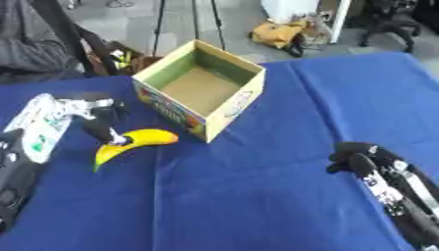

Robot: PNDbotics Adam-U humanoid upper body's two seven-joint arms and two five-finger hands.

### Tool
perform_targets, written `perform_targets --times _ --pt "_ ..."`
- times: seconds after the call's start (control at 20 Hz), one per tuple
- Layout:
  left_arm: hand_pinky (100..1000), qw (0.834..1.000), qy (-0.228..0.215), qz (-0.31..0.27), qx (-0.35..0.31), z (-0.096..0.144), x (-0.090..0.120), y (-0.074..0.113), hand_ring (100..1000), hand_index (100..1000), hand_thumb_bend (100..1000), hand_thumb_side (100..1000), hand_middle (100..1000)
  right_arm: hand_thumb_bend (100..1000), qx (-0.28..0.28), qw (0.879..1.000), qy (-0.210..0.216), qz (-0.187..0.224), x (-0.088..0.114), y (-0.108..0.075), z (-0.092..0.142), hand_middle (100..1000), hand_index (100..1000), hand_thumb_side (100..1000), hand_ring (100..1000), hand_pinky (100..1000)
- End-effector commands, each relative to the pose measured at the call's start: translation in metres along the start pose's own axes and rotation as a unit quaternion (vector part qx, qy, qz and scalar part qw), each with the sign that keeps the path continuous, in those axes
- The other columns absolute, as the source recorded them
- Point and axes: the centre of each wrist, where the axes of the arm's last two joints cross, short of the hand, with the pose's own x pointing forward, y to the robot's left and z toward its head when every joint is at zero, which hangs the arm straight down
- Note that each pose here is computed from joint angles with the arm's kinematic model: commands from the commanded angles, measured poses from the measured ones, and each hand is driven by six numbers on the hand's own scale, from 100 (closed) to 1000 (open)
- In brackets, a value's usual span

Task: Pick up objects on the table and place them in the box.

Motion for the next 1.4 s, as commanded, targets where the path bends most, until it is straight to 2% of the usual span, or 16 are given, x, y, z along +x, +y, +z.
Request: perform_targets --times 0.05,0.55,0.7,1.4 --pt "802 1.000 0.005 -0.012 0.011 0.002 0.000 0.007 727 869 399 319 707 182 -0.002 1.000 -0.009 0.009 0.007 -0.004 -0.001 658 792 701 655 809" --pt "768 1.000 0.015 -0.009 0.017 -0.004 0.000 -0.004 674 824 319 266 650 175 -0.002 1.000 -0.009 0.008 0.007 -0.003 -0.001 658 792 700 655 810" --pt "759 1.000 0.019 -0.008 0.017 -0.007 0.000 -0.007 659 798 271 266 632 178 -0.002 1.000 -0.009 0.007 0.007 -0.003 -0.001 658 793 703 655 810" --pt "711 1.000 0.021 -0.008 0.020 -0.008 0.000 -0.009 589 741 180 241 560 178 -0.001 1.000 -0.009 0.007 0.007 -0.003 -0.001 658 793 703 655 811"
